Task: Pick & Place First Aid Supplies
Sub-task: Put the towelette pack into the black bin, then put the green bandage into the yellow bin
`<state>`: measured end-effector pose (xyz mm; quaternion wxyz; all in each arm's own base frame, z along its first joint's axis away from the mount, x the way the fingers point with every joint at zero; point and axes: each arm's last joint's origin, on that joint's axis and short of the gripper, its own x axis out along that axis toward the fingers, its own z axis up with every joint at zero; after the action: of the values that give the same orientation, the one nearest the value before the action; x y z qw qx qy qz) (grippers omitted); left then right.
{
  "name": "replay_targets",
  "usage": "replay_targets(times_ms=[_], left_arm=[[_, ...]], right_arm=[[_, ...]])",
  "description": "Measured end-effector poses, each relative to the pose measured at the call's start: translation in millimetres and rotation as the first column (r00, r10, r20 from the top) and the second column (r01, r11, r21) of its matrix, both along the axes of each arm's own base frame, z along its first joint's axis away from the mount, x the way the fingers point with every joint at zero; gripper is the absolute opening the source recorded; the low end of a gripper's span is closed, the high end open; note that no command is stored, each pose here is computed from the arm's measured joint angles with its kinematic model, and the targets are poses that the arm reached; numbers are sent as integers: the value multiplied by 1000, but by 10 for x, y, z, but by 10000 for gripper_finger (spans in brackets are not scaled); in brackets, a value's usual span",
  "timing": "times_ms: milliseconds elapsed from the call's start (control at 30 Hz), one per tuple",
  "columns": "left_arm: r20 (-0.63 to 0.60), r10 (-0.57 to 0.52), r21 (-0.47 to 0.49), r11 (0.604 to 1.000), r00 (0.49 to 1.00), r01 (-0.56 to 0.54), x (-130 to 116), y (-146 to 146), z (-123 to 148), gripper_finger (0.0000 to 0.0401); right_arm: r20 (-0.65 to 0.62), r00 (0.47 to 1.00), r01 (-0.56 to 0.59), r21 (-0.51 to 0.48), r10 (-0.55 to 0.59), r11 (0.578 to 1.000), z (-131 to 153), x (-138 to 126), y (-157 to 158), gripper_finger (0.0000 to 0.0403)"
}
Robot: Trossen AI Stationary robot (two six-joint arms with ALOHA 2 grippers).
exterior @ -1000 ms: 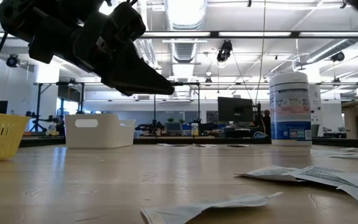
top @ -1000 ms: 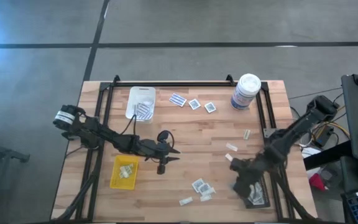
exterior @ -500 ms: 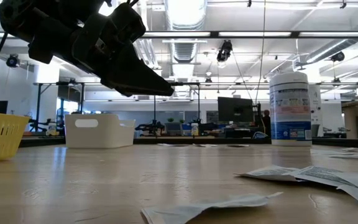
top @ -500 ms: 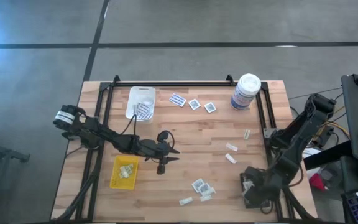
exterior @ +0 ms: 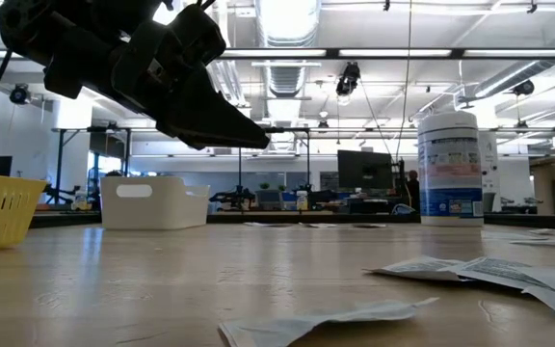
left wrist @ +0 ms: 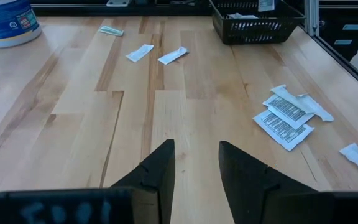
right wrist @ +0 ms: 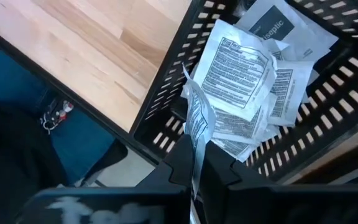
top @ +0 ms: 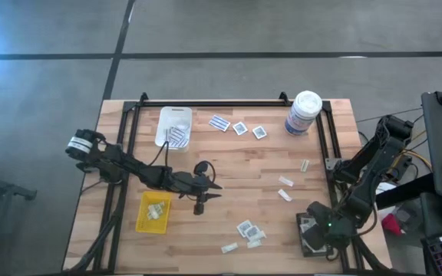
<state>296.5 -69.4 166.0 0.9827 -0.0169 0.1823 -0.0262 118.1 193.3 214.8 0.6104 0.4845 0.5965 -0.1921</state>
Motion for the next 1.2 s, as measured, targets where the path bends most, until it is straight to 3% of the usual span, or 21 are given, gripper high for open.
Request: replay_targets(times_ms=[467, 733, 933, 1067, 1200], left_arm=[[-1, -10, -4, 1000, 1000, 10, 0, -3, 0, 119], [-8, -189, -94, 978, 982, 187, -3, -66, 12, 119], [5, -202, -99, 974, 979, 202, 19, -76, 46, 119], [9, -202, -99, 974, 979, 202, 27, -78, 58, 119], [7, -198, -111, 974, 980, 198, 27, -78, 58, 119]], right_arm=[[-18, 1000, 9, -15, -9, 1000, -58, -16, -25, 118], [-5, 1000, 20, -9, -20, 1000, -27, -5, -14, 138], [218, 975, 54, -61, -40, 997, 170, 94, 31, 132], [383, 924, 44, -154, 18, 987, 300, 153, 43, 123], [531, 846, 118, -287, 55, 951, 342, 196, 7, 115]])
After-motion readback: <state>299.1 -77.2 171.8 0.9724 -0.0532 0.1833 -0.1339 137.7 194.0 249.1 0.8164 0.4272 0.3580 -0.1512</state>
